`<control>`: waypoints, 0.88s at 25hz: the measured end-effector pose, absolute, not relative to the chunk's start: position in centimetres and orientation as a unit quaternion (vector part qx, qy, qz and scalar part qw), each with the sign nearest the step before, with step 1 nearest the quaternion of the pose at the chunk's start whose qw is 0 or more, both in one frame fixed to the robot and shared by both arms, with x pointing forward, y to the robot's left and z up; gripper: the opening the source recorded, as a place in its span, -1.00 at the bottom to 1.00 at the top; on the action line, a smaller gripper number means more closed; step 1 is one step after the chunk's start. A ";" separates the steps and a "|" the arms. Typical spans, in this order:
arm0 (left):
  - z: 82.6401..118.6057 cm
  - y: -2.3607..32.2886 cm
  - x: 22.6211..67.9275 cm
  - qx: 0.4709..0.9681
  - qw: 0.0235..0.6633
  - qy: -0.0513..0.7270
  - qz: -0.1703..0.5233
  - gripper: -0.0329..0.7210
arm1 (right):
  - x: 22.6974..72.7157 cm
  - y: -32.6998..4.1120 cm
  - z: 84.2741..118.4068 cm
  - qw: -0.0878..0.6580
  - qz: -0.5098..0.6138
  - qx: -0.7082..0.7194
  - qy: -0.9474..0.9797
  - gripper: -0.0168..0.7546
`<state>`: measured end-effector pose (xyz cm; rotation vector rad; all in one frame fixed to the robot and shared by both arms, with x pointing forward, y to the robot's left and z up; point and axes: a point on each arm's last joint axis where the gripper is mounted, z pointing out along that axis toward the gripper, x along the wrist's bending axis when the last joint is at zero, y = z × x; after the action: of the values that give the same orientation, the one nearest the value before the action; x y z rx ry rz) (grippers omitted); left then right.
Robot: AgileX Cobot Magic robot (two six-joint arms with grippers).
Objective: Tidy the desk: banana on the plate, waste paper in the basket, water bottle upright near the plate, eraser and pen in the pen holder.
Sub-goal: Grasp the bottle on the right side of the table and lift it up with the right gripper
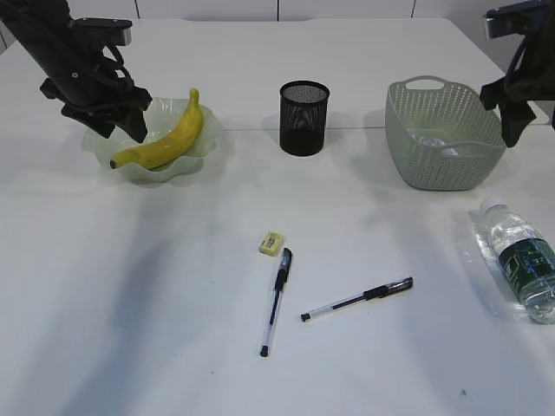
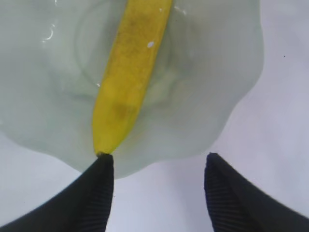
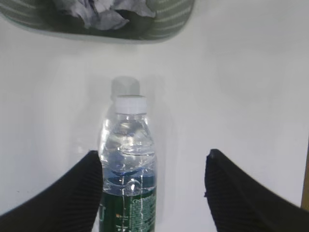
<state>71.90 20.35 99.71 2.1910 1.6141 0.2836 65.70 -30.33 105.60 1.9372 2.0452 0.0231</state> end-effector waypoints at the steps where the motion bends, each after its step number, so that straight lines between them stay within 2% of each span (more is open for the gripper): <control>1: 99.7 20.3 71.9 0.784 0.202 0.578 0.100 0.20 | 65.6 -30.5 105.2 0.162 -0.002 0.677 0.718 0.34; 7: 99.7 20.1 71.8 0.779 0.213 0.583 0.088 0.20 | 65.0 -30.9 103.5 0.155 -0.039 0.672 0.723 0.33; 18: 99.5 20.1 71.2 0.786 0.191 0.585 0.061 0.20 | 65.0 -29.3 102.7 0.088 0.020 0.708 0.701 0.34; 22: 99.4 20.1 71.0 0.789 0.181 0.585 0.050 0.20 | 65.3 -29.2 101.5 0.074 0.015 0.728 0.681 0.50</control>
<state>70.98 20.10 99.42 2.2289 1.6527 0.1422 65.33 -29.20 101.55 2.1860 2.0451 0.0459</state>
